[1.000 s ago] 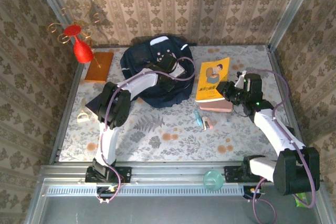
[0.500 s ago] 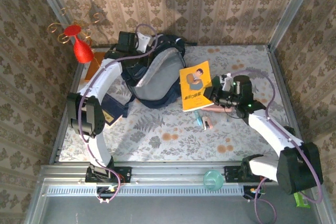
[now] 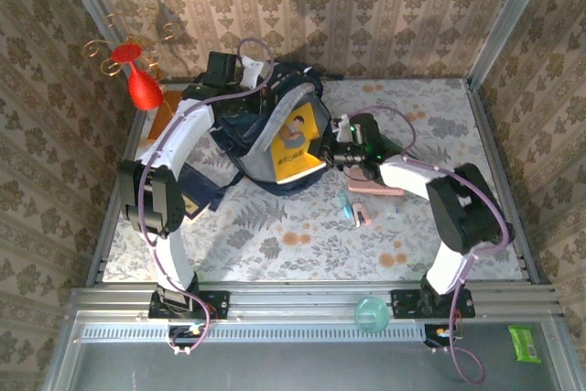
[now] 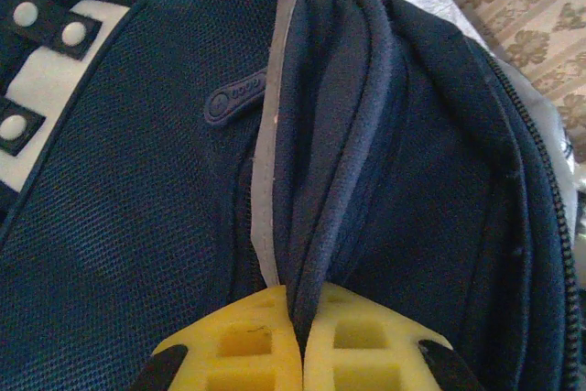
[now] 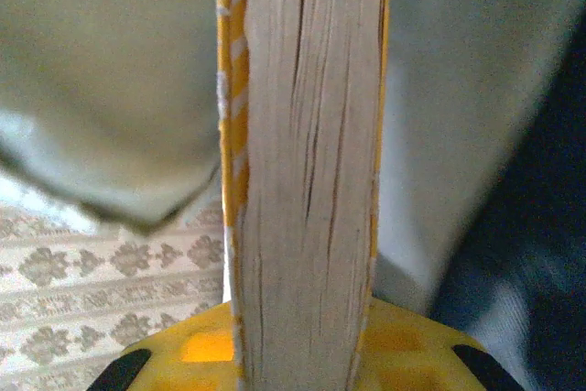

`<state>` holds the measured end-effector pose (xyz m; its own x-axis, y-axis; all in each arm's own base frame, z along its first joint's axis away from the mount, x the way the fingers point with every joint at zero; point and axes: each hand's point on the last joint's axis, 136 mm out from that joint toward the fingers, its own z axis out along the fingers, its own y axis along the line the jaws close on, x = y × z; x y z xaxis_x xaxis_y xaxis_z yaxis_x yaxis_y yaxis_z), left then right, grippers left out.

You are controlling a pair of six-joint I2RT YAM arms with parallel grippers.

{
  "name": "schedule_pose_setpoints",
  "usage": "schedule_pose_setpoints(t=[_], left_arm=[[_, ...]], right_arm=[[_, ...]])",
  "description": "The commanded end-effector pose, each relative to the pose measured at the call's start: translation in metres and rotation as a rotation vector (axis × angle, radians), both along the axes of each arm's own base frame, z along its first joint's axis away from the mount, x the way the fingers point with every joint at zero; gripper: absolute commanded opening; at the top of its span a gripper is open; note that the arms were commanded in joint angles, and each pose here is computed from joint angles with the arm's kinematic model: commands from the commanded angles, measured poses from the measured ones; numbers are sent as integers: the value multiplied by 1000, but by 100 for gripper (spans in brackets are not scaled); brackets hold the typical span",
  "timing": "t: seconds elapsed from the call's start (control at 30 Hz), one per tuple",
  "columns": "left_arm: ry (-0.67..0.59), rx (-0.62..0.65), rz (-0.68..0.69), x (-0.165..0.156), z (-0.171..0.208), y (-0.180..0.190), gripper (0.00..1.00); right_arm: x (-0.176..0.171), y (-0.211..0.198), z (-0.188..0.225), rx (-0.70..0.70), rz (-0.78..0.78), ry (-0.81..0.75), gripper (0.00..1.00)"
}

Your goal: Pack the student bag

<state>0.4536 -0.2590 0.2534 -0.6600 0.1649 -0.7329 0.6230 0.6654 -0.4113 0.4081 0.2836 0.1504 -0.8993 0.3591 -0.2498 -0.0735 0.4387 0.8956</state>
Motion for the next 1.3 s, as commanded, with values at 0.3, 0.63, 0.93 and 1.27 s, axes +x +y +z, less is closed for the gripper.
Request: schedule_pose_setpoints(t=[0.3, 0.63, 0.93, 1.27], left_arm=[[-135, -150, -150, -6, 93, -16, 0], [-125, -152, -156, -2, 89, -10, 0], [-99, -110, -106, 6, 70, -1, 0], [-72, -109, -45, 29, 50, 16, 0]], right_arm=[[131, 41, -5, -43, -233, -93, 0], [184, 44, -37, -160, -420, -117, 6], [192, 61, -28, -200, -398, -171, 35], [100, 2, 29, -329, -335, -290, 48]])
